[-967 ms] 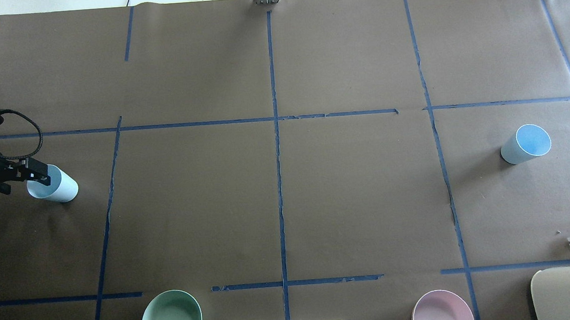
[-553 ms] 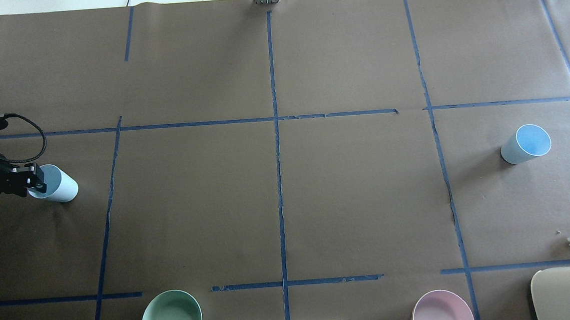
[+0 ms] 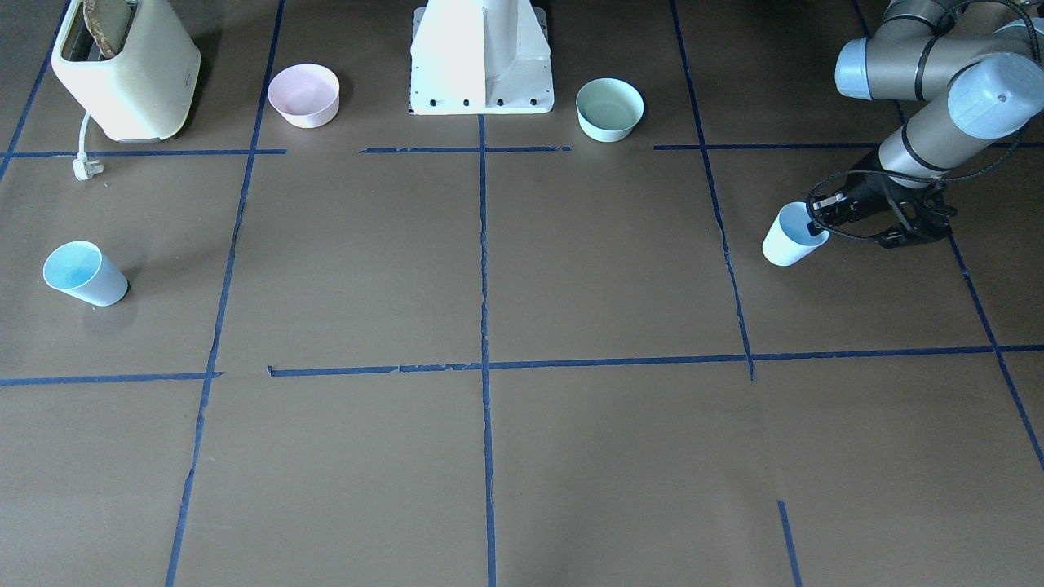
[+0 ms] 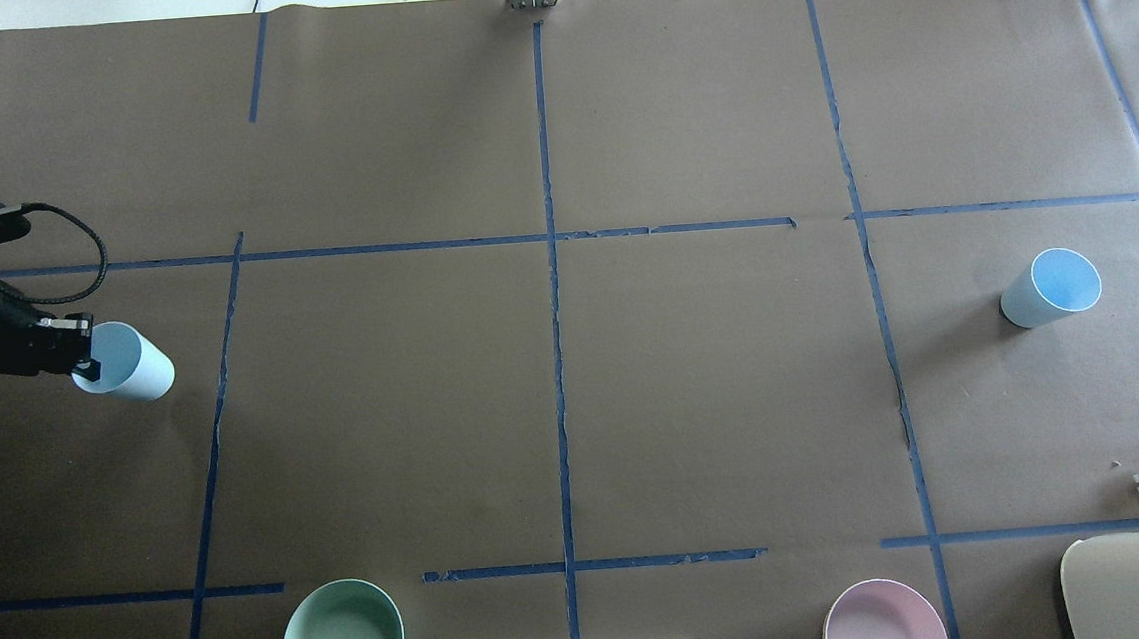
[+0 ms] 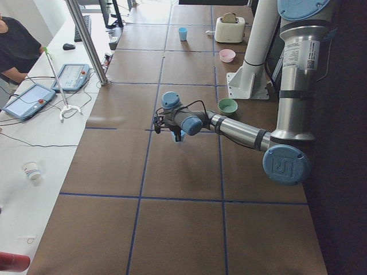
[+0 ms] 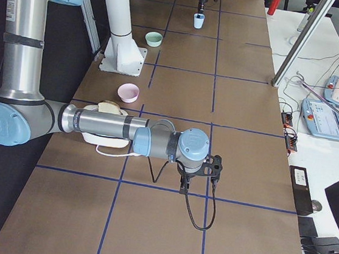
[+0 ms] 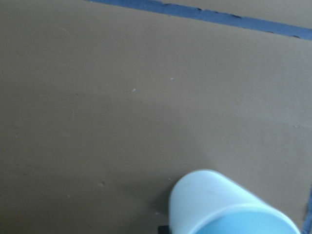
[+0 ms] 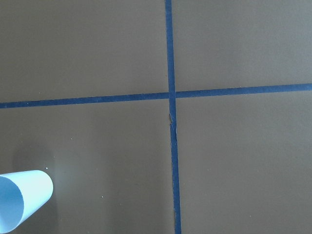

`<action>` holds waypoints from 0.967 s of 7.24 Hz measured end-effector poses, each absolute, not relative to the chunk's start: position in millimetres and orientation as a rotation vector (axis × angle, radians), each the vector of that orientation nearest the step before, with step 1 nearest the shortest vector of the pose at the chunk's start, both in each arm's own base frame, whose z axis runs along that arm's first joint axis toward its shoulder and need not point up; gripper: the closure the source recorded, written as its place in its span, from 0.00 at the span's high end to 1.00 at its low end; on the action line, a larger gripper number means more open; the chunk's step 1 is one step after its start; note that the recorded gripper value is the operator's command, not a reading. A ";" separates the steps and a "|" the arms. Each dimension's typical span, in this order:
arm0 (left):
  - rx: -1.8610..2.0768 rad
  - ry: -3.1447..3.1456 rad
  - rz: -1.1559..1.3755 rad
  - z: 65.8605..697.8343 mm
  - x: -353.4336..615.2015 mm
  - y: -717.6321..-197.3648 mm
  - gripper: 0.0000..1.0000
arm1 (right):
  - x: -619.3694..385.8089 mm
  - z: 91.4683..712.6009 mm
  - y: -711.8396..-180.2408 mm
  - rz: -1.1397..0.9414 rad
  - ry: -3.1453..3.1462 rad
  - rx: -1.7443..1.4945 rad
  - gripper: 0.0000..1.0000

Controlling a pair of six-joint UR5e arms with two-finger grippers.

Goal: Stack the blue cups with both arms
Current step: 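Carry the held cup with the left gripper to the table centre and set it down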

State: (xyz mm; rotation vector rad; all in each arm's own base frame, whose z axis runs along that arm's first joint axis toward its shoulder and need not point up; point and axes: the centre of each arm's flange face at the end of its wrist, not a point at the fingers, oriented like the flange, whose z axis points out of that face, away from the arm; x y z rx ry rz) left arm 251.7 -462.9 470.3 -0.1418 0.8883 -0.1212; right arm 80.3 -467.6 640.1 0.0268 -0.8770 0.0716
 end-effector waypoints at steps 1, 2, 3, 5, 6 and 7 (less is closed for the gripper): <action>-0.152 0.883 -0.125 417.2 264.4 -480.9 0.00 | 80.5 639.9 -467.9 0.071 -0.875 0.028 1.00; -0.157 0.881 -0.129 358.8 280.0 -497.6 0.00 | 80.4 639.8 -468.1 0.070 -0.872 0.028 1.00; -0.174 0.887 -0.140 305.5 302.2 -503.4 0.00 | 80.2 638.1 -468.2 0.068 -0.873 0.031 1.00; -0.219 0.894 -0.171 225.9 376.1 -480.6 0.00 | 68.1 604.6 -474.5 0.017 -0.868 0.079 1.00; -0.225 0.883 -0.184 200.0 420.4 -463.1 0.00 | 57.0 578.1 -479.6 0.002 -0.872 0.103 1.00; -0.221 0.881 -0.195 184.4 458.7 -449.7 0.00 | 35.6 552.2 -488.7 0.040 -0.879 0.087 1.00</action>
